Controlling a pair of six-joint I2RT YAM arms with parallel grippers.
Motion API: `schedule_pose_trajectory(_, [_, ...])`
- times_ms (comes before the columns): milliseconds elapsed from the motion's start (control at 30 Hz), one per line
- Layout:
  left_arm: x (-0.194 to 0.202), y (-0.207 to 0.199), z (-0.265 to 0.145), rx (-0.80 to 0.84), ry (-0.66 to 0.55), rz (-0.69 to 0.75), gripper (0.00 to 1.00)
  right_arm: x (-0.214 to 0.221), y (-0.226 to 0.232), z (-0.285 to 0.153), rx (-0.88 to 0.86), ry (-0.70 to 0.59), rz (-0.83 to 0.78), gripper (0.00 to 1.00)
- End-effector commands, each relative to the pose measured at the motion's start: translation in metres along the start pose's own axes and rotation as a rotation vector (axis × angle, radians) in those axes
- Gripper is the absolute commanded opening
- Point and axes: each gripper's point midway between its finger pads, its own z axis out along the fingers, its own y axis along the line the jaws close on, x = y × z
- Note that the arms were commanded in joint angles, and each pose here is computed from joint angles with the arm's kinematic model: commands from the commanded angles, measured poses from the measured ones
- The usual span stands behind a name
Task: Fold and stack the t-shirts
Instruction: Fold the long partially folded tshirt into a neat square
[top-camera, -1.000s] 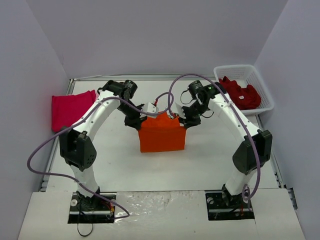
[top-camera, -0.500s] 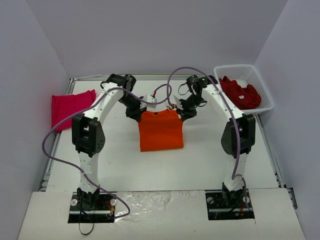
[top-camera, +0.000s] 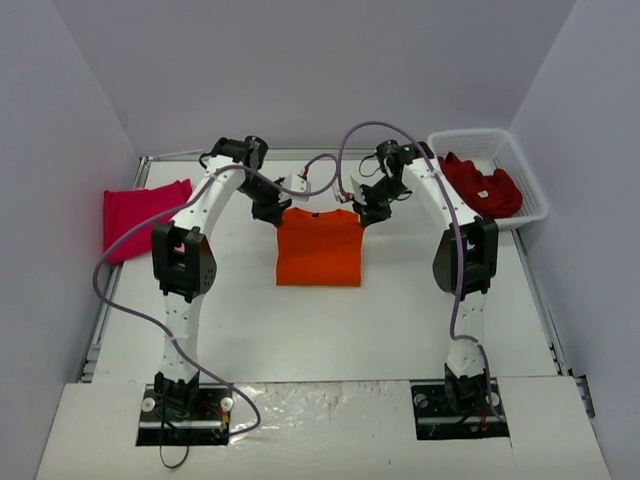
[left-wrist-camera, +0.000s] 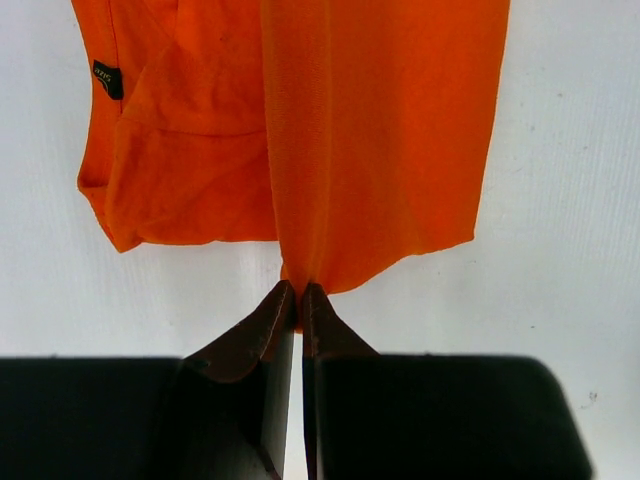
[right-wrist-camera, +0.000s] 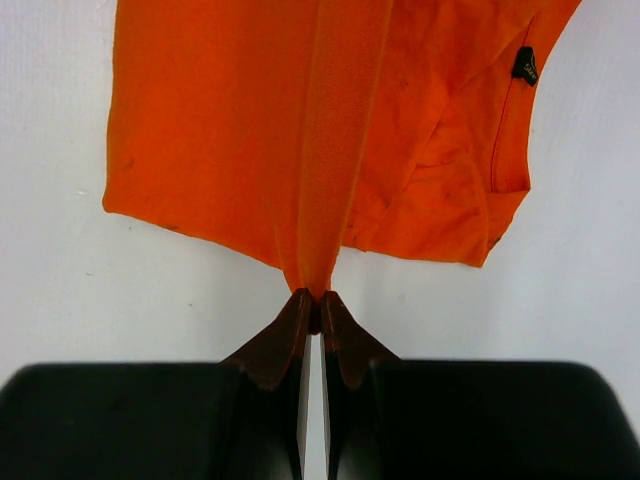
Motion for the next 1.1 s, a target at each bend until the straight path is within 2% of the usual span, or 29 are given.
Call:
schedule_pose_trajectory(0, [0.004,-0.049,-0.015,0.175,0.026,-0.066,0.02,0.018,-0.004,0.005,-0.020,0.020,0.061,0.00])
schedule_pose_trajectory(233, [0.019,-0.020,0.011,0.170,0.021,-0.085,0.03,0.042,-0.028,0.032,-0.031,0.024,0.090,0.00])
schedule_pose_trajectory(267, [0.022,-0.015,0.013,0.163,0.023,-0.090,0.07,0.045,-0.032,0.033,-0.028,0.024,0.099,0.00])
schedule_pose_trajectory(300, [0.026,-0.007,0.019,0.159,0.025,-0.093,0.18,0.050,-0.037,0.039,-0.027,0.023,0.104,0.02])
schedule_pose_trajectory(367, [0.036,-0.001,0.030,0.171,0.036,-0.106,0.24,0.059,-0.041,0.051,-0.039,0.026,0.133,0.18])
schedule_pose_trajectory(400, [0.038,0.002,0.031,0.166,0.040,-0.109,0.33,0.061,-0.044,0.053,-0.036,0.027,0.137,0.37])
schedule_pose_trajectory(433, [0.037,0.008,0.030,0.152,0.035,-0.102,0.35,0.062,-0.049,0.053,-0.021,0.029,0.131,0.43])
schedule_pose_trajectory(533, [0.040,0.017,0.032,0.129,0.023,-0.121,0.44,0.063,-0.057,0.056,0.004,0.026,0.144,0.49])
schedule_pose_trajectory(733, [0.022,0.027,0.003,0.025,0.010,-0.103,0.51,0.040,-0.072,0.027,0.108,0.010,0.143,0.57])
schedule_pose_trajectory(833, [0.002,0.029,-0.034,-0.094,-0.019,-0.110,0.58,0.022,-0.076,-0.006,0.210,0.010,0.146,0.59])
schedule_pose_trajectory(900, [0.006,0.027,-0.047,-0.130,-0.050,-0.166,0.59,0.011,-0.083,-0.022,0.288,-0.001,0.137,0.62])
schedule_pose_trajectory(967, [-0.009,0.034,-0.077,-0.257,-0.116,-0.229,0.60,0.000,-0.079,-0.047,0.368,0.015,0.152,0.66])
schedule_pose_trajectory(1000, [0.004,0.032,-0.079,-0.267,-0.125,-0.300,0.61,-0.005,-0.084,-0.057,0.419,0.016,0.149,0.67])
schedule_pose_trajectory(1067, [-0.007,0.037,-0.109,-0.390,-0.206,-0.381,0.64,-0.013,-0.083,-0.080,0.522,0.054,0.225,0.72])
